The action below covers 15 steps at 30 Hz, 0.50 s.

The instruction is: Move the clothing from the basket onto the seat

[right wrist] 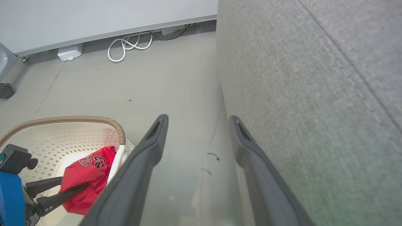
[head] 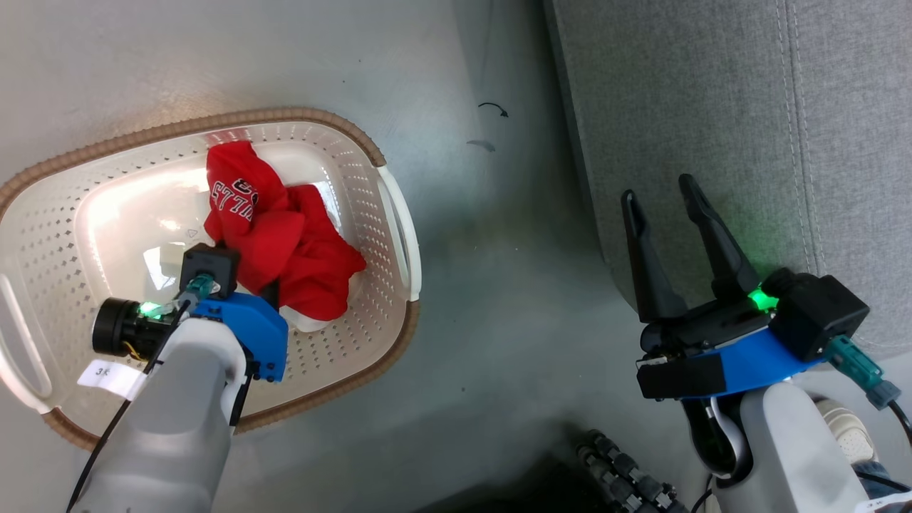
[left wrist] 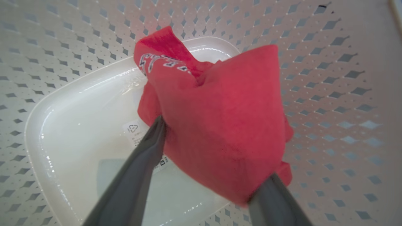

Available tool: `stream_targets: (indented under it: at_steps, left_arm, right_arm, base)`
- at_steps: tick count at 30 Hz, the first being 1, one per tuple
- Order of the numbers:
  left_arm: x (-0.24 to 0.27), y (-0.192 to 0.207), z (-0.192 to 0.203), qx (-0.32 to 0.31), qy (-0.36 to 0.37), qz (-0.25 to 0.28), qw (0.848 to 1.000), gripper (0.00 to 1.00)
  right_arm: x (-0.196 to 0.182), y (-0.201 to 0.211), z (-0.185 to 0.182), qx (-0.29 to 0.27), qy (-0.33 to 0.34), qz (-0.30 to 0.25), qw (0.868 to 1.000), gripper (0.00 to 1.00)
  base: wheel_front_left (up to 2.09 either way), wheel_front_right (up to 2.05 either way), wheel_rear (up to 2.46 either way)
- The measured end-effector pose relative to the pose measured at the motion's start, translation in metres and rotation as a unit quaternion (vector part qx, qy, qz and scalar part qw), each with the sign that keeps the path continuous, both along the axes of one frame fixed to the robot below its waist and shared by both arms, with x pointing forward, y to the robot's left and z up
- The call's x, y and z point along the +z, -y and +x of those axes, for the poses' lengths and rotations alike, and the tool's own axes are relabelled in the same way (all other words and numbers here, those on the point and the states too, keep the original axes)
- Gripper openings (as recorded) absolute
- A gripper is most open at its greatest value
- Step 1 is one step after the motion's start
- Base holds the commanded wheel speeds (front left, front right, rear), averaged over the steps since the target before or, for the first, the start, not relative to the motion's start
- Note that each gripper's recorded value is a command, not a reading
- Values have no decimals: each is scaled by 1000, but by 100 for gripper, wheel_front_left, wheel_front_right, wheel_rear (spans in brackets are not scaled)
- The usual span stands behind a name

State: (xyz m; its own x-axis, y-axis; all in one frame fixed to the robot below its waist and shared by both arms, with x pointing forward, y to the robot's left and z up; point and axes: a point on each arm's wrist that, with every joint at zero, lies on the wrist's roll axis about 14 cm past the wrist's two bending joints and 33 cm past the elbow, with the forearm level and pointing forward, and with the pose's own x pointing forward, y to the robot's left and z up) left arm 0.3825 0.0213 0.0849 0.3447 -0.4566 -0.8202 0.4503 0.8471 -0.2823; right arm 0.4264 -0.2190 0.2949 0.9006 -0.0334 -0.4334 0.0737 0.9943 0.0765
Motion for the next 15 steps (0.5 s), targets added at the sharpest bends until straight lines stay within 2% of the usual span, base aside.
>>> stream_targets:
  at_steps: [1,2,15]
  left_arm:
    - [-1,1,1,0,0,0,1000,31]
    - [-1,2,2,1,0,1,1000,0]
    - [2,3,2,13,-7,-7,1000,0]
  right_arm:
    - [-1,0,0,0,0,1,1000,100]
    - [-1,-1,1,1,0,1,1000,100]
    - [-3,-6,5,7,4,8,1000,100]
  base:
    - [0,0,0]
    - [0,0,0]
    - [0,0,0]
